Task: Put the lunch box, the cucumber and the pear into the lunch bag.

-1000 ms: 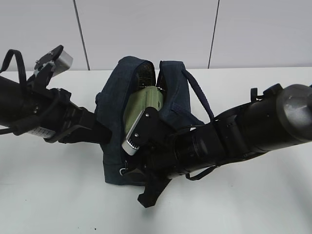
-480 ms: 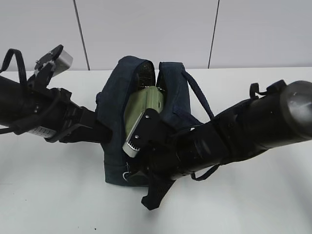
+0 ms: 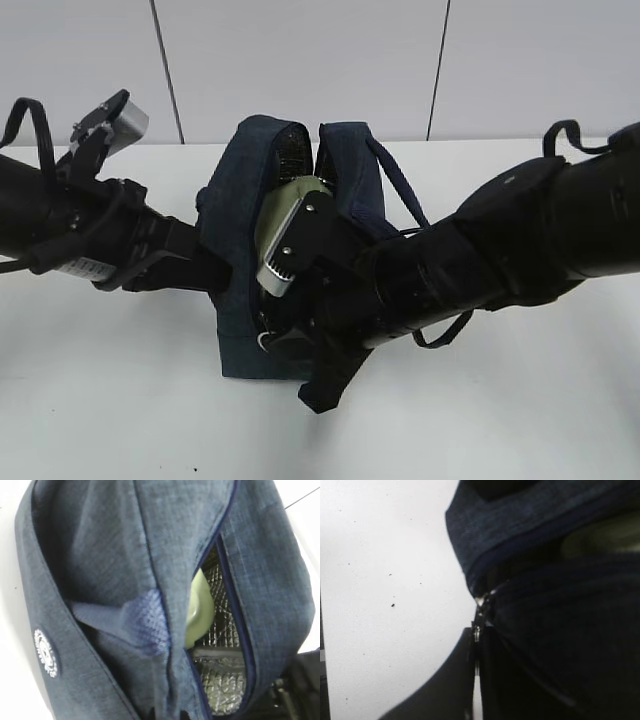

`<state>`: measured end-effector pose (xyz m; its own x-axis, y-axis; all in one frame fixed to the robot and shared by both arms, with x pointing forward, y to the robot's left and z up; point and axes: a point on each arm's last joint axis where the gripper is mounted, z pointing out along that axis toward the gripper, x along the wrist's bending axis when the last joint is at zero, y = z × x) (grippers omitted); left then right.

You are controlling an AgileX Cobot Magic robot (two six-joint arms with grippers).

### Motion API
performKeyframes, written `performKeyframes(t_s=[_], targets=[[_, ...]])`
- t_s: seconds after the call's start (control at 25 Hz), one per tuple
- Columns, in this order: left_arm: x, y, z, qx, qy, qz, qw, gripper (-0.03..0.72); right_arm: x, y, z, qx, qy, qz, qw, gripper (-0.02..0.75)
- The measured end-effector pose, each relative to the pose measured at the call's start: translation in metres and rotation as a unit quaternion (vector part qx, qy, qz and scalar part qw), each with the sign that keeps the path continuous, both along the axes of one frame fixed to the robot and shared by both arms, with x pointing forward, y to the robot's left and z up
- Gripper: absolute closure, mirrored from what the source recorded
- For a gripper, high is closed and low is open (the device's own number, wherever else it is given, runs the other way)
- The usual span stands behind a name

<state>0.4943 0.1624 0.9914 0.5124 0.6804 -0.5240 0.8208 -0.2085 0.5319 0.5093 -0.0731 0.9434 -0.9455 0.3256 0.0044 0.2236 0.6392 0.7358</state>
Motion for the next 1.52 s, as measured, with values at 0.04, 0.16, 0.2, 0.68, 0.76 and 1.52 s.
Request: performKeyframes(t_s=[0.04,0.16,0.2,0.68,0.76,1.52], targets=[[0.000,0.000,0.000,0.000,0.000,0.000,1.000,0.700,-0.001,0.000,0.002,0.000,0.000,0.000,1.000,0.732],[0.000,0.000,0.000,0.000,0.000,0.000,1.000,0.700,-0.002,-0.002,0.012,0.005,-0.005,-0.004,1.000,0.732],[0.000,0.000,0.000,0.000,0.000,0.000,1.000,0.700,-0.003,-0.002,0.015,0.009,-0.008,-0.003,1.000,0.732],[0.000,0.000,0.000,0.001,-0.001,-0.001,1.000,0.473,-0.012,-0.006,0.048,0.045,-0.020,-0.012,0.999,0.732],[0.000,0.000,0.000,0.004,-0.002,-0.003,1.000,0.435,-0.012,-0.006,0.051,0.048,-0.022,-0.014,0.999,0.732],[0.000,0.001,-0.001,0.009,-0.010,-0.013,1.000,0.411,-0.004,-0.004,0.087,0.089,-0.063,-0.046,0.993,0.732]])
